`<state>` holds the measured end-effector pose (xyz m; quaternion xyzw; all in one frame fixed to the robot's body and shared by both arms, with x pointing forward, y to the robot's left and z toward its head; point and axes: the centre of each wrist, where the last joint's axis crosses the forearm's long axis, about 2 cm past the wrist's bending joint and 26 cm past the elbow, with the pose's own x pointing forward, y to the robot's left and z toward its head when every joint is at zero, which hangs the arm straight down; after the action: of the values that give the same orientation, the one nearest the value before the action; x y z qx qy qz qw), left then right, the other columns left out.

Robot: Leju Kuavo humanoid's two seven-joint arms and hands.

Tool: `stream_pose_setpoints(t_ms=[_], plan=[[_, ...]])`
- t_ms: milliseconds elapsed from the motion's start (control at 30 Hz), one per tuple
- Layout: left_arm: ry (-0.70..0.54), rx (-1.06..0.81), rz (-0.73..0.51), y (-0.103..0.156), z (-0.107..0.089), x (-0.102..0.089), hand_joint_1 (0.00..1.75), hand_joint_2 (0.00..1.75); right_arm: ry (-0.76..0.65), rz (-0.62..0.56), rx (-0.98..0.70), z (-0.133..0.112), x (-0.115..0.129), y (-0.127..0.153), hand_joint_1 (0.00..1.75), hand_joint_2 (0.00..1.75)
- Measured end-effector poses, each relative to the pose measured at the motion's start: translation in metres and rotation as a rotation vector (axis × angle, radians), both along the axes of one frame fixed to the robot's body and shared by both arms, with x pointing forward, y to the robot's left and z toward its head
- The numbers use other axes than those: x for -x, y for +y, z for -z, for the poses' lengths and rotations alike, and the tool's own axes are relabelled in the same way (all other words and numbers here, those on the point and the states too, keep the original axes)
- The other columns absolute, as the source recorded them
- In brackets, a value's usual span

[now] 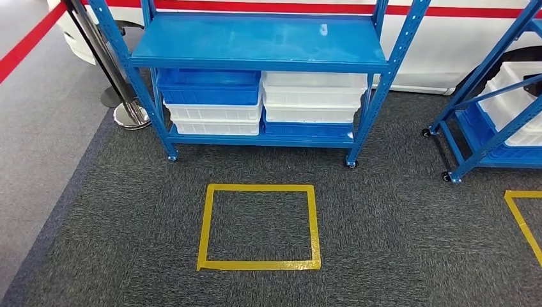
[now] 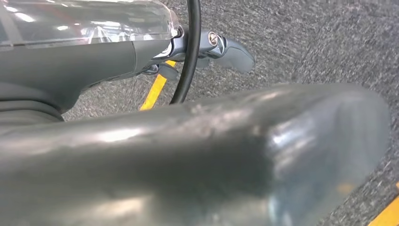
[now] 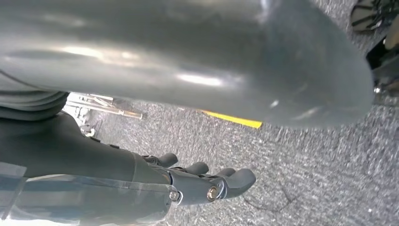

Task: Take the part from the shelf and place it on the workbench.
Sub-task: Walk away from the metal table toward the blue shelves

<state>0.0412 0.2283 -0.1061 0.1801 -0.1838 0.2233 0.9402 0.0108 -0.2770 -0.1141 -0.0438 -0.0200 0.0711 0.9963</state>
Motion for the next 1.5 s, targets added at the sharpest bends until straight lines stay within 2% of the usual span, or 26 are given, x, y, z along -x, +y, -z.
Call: stream_pose_setpoints(t_ms=[300, 800, 1133, 1500], plan=[[0.001, 0.002, -0.007, 0.0, 0.0, 0.001, 0.0, 0.0, 0.008, 0.005, -0.026, 0.0, 0.005, 0.014, 0.0, 0.0], [0.01, 0.007, -0.021, -0.002, 0.0, 0.003, 0.0, 0.0, 0.01, 0.007, -0.017, 0.0, 0.005, 0.006, 0.0, 0.0], [0.008, 0.008, -0.03, -0.002, 0.0, 0.002, 0.0, 0.0, 0.002, 0.004, -0.032, 0.0, 0.0, 0.011, 0.0, 0.0], [0.01, 0.011, -0.039, -0.003, 0.0, 0.001, 0.0, 0.0, 0.011, 0.003, -0.038, 0.0, 0.005, 0.014, 0.0, 0.0]])
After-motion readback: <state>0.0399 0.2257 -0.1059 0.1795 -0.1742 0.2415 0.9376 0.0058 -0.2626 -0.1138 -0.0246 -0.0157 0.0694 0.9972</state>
